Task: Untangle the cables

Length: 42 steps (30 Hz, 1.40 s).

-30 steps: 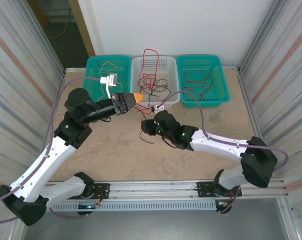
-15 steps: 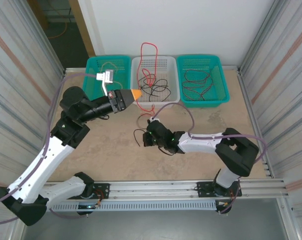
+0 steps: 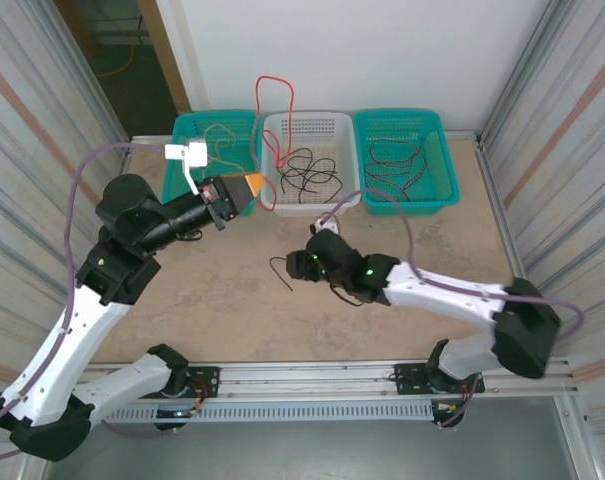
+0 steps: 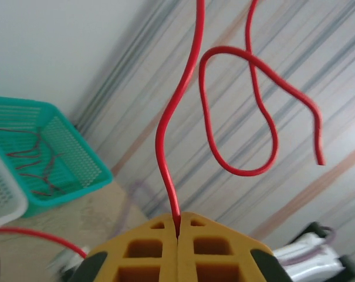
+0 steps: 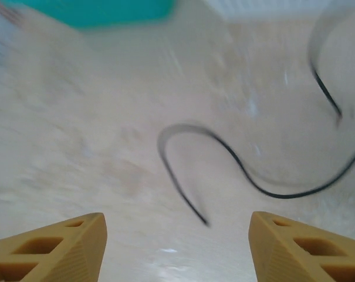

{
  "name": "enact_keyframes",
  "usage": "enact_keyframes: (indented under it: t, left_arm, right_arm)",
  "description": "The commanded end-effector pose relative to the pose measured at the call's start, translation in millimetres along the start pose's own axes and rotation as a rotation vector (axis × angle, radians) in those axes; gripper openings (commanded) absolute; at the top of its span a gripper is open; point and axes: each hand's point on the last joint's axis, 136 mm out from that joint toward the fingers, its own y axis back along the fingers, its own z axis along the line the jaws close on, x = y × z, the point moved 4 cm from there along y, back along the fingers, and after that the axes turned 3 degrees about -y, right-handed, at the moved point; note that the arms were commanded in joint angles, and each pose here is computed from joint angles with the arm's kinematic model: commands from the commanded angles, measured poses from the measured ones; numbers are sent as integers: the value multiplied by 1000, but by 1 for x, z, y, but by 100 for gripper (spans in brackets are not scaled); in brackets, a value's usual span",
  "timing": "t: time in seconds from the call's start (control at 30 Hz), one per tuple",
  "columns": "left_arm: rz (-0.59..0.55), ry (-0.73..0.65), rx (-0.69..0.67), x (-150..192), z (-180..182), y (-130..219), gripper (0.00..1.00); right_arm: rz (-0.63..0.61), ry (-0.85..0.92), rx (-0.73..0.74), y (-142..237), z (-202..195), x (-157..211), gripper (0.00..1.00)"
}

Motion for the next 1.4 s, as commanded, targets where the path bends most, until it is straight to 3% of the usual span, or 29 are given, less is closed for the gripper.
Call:
enact_keyframes:
  t: [0.0,0.23,0.5,0.6,0.9,1.03,1.17,1.37]
  left_arm:
    - [55,-73,-146,25,35,1,0]
    - [116,-56,-137,55,48,-9,0]
    - [134,-40,-104,61,46,-12,0]
    - [141,-47,-139,63,52,-11,0]
    - [176,-57,-168,71,58,-14,0]
    - [189,-66,-169,73,57,-17,0]
    - [194,-68,-159,73,54,-18,0]
    - [193,-74,-153,72,51,-17,0]
  right_arm:
    - [-161,16,-1,62,7,-47,68]
    - [-361,-30,-210,133,38,-102,67]
    - [-409,-3,-344,152,69,-124,45]
    - [-408,-1,-405,158,77,-123,42]
    - [-394,37,-464,170,94,-118,45]
    - [-391,58,-460,169,99,-122,42]
    - [-363,73,-429,159,102,-124,50]
    - [-340,71,-375,141,97,-124,53]
